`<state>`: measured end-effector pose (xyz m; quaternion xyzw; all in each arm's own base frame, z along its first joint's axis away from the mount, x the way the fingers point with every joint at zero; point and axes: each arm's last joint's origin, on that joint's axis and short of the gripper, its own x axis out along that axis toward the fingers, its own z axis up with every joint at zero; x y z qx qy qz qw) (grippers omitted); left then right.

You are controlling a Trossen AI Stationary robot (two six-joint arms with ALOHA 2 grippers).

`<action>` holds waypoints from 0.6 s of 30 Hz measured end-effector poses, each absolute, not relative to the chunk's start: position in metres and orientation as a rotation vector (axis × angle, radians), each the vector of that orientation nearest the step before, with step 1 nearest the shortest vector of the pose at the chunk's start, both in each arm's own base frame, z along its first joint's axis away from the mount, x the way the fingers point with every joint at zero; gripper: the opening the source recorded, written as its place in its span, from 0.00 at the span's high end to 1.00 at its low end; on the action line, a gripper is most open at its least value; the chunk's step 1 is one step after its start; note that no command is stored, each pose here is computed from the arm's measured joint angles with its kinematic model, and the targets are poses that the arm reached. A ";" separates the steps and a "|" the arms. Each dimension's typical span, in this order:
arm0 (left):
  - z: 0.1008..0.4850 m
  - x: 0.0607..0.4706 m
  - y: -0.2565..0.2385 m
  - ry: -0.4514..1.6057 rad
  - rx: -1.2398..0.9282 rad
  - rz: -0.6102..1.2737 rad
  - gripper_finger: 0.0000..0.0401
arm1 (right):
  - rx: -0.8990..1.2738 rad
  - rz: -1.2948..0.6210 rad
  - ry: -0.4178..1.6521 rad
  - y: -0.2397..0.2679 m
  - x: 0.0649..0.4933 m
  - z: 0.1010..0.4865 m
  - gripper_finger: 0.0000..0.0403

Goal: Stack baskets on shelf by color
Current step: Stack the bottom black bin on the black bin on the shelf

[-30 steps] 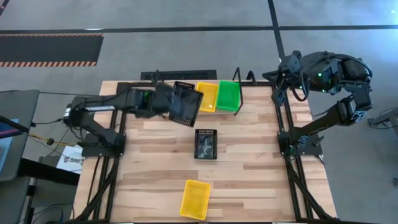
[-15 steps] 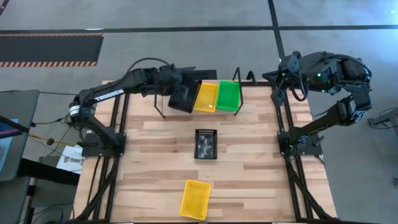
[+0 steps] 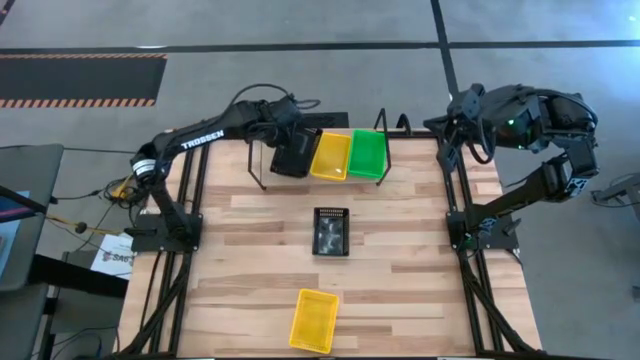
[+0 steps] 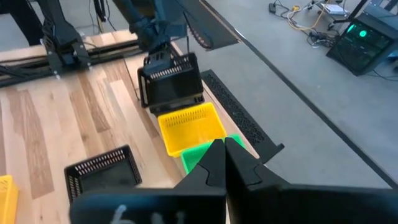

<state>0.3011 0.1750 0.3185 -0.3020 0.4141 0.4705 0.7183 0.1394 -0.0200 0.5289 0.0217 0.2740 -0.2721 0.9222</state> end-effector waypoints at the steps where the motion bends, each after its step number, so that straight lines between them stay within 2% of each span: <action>1: 0.317 0.300 0.177 0.921 -0.670 1.047 1.00 | 0.042 -0.559 0.573 -0.020 0.139 0.528 0.98; 18: 0.294 0.304 0.186 0.920 -0.738 1.063 1.00 | 0.025 -0.556 0.603 -0.020 0.137 0.526 0.98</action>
